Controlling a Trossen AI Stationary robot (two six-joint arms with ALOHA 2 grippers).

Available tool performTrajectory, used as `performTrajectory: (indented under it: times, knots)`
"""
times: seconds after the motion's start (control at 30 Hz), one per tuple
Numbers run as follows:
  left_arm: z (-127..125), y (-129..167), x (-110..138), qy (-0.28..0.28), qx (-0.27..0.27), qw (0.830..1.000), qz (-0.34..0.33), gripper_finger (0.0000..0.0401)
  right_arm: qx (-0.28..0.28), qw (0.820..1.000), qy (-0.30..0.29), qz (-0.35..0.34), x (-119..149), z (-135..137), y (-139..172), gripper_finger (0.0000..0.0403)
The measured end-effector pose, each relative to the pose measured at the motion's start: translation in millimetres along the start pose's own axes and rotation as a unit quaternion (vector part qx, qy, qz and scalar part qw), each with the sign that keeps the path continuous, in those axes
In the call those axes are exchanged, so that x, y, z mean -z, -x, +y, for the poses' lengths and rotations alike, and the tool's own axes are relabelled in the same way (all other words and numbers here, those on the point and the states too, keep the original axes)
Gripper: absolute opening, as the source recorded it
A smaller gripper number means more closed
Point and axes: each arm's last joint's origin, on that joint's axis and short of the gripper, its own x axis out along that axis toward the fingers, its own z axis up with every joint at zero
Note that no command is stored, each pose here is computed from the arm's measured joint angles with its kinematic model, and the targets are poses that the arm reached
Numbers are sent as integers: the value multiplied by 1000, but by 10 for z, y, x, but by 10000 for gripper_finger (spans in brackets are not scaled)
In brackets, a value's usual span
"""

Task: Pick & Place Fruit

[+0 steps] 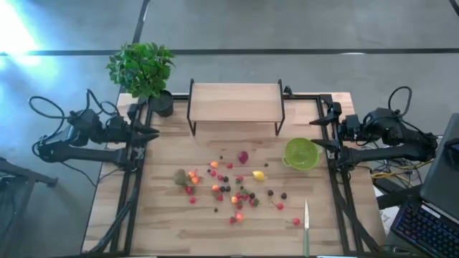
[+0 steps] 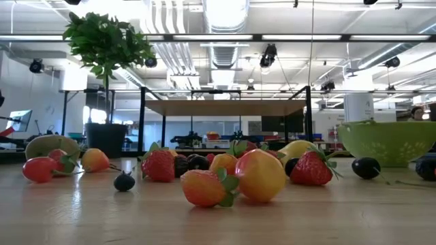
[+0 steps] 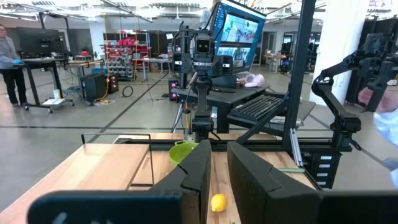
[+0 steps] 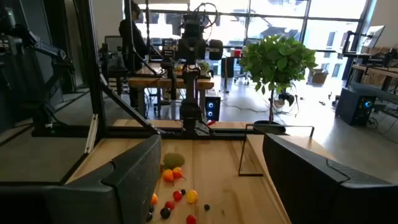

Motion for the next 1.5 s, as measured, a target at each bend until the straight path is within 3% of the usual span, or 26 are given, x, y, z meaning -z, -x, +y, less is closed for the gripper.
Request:
performTrajectory:
  times: [0.27,0.43,0.63,0.87,1.03,1.13,1.23,1.5]
  knots:
    - [-1,-1,1,0,0,1000,0,62,0,1000,0,-1,-2,0,0,249]
    - [-1,0,1,0,0,1000,0,62,0,999,7,-41,-86,0,-30,237]
    - [-1,0,1,0,0,1000,0,62,-2,998,-36,-53,-120,0,-118,226]
    - [0,0,1,0,0,1000,0,62,4,999,48,-1,-37,-2,-422,229]
    - [0,-1,1,0,0,1000,0,62,91,989,96,62,89,-55,-706,240]
    - [0,0,0,0,0,1000,0,62,171,972,126,100,163,-105,-826,244]
    - [0,0,0,0,0,1000,0,62,209,958,139,137,244,-151,-918,243]
    - [0,-1,1,0,0,1000,0,62,275,923,59,264,554,-379,-959,226]
